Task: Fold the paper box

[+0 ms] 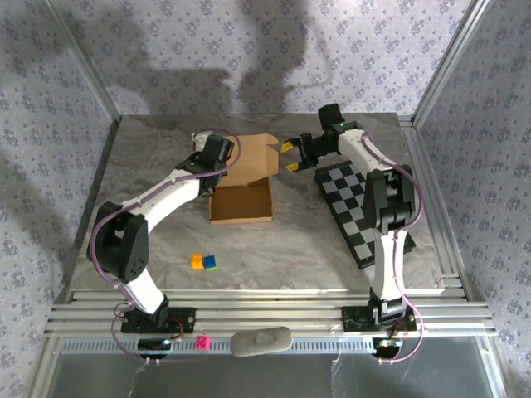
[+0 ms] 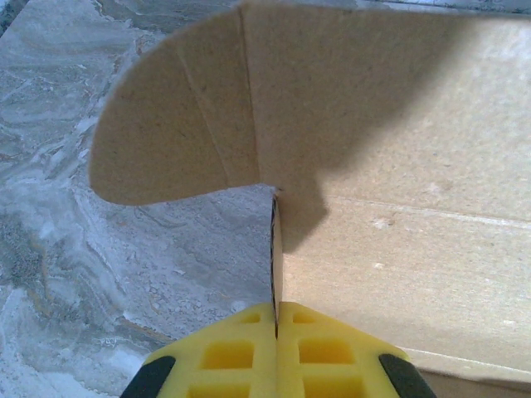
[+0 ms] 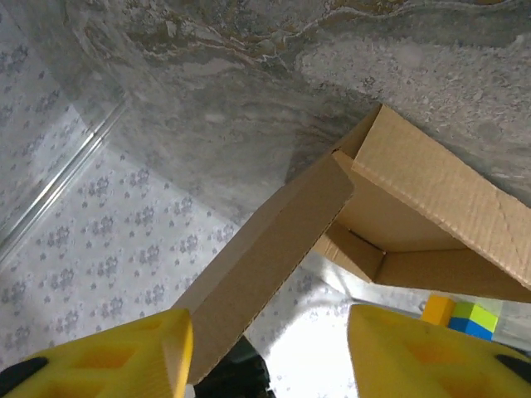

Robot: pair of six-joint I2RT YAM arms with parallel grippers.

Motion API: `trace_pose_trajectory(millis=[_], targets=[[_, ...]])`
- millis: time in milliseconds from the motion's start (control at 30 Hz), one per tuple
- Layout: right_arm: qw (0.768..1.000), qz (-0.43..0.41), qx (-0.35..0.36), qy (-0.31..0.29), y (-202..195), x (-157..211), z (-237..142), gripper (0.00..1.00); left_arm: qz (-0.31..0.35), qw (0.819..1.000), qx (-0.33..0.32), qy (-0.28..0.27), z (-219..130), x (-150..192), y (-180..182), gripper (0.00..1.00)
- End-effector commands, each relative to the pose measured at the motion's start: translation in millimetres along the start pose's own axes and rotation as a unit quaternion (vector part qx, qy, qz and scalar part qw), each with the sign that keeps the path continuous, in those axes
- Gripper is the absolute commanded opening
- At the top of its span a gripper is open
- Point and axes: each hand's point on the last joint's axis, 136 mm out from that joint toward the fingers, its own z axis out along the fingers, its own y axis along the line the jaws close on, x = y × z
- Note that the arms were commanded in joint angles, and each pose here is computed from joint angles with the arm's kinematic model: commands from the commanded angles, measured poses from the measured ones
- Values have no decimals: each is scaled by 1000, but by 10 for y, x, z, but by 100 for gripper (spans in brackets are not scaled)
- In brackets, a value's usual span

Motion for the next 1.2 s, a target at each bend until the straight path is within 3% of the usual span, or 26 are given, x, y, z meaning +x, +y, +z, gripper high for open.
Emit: trace_pose_trajectory(millis=[0, 100, 167, 233, 333, 433, 533, 733, 967, 1167], targets=[[980, -169, -8, -102, 235, -31, -539, 52, -14, 1000, 1, -10, -11, -124, 1, 0], [907, -385, 22, -171, 302, -41, -825, 56, -6, 1000, 12, -7, -11, -119, -27, 0], [828, -528, 1, -189, 378, 105, -911, 60, 0, 1000, 13, -7, -16, -120, -29, 0], [733, -651, -34, -194, 392, 297, -934, 63, 2, 1000, 13, -6, -9, -108, -24, 0], [630, -754, -12, -185, 334, 365, -814, 67, 5, 1000, 14, -5, -5, -106, -28, 0], [565, -809, 54, -152, 327, 331, -566, 69, 8, 1000, 14, -3, -3, -105, -25, 0], [536, -830, 62, -141, 412, 351, -366, 71, 8, 1000, 16, -2, -12, -102, -29, 0], [523, -838, 100, -116, 305, 361, -8, 70, 9, 1000, 18, 1, -11, -94, -39, 0], [547, -818, 129, -122, 285, 242, 178, 61, 10, 1000, 20, 1, -14, -115, -49, 0], [569, -794, 152, -147, 383, 186, 266, 37, 9, 1000, 20, 3, -16, -125, -64, 0]])
